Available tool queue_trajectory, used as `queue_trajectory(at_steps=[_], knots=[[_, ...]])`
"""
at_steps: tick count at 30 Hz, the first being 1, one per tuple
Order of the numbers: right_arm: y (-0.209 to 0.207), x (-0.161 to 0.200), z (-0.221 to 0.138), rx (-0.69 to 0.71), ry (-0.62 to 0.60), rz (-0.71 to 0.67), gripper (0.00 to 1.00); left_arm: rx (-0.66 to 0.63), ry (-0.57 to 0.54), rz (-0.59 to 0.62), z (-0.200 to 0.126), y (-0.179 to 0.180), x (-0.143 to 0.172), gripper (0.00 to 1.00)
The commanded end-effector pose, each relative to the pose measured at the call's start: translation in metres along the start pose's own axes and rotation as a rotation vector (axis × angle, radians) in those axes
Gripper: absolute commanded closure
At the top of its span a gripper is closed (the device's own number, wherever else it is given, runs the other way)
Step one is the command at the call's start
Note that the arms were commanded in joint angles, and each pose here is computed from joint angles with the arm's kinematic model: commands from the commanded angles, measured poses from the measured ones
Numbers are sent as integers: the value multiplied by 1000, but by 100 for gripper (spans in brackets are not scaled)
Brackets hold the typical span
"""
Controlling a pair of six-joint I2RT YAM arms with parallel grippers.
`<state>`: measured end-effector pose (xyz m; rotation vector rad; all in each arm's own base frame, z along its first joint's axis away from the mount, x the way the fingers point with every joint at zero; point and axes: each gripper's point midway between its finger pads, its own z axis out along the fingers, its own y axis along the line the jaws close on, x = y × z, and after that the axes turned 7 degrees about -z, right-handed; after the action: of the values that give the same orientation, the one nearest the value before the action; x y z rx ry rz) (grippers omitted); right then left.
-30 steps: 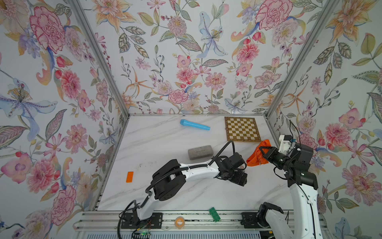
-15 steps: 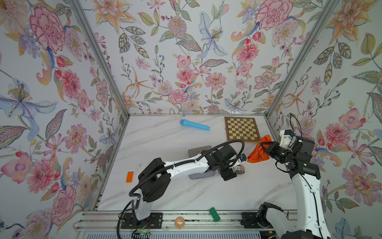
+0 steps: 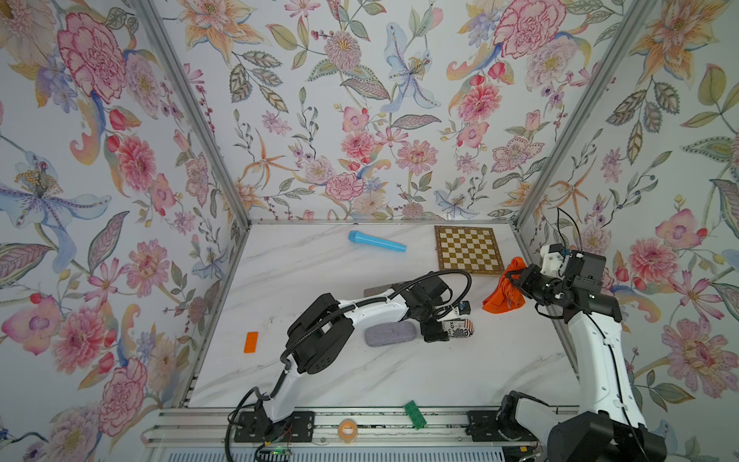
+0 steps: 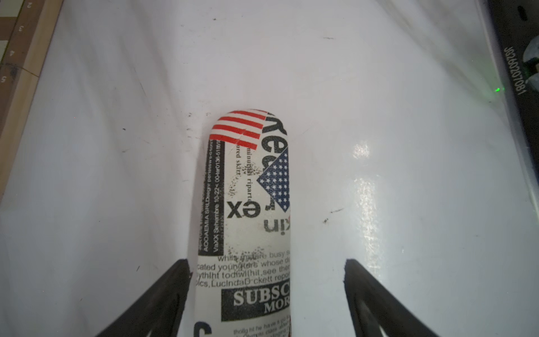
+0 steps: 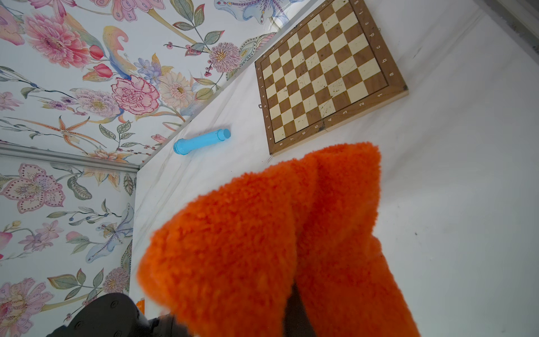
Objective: Wipe the eyeglass case
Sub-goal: Pick up the eyeglass case from the center of the board.
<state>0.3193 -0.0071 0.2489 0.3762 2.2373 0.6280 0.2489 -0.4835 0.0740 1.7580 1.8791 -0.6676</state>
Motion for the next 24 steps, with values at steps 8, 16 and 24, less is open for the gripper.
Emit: queue_trajectory(at_steps=[8, 16, 24], knots=[[24, -7, 3, -68, 6, -78, 100, -19, 1, 13, 19, 16, 0, 13], [26, -8, 6, -68, 12, -91, 100, -13, 56, -5, 30, 16, 23, 13], [23, -1, 5, -53, 16, -94, 100, -16, 85, -22, 34, 15, 40, 16]])
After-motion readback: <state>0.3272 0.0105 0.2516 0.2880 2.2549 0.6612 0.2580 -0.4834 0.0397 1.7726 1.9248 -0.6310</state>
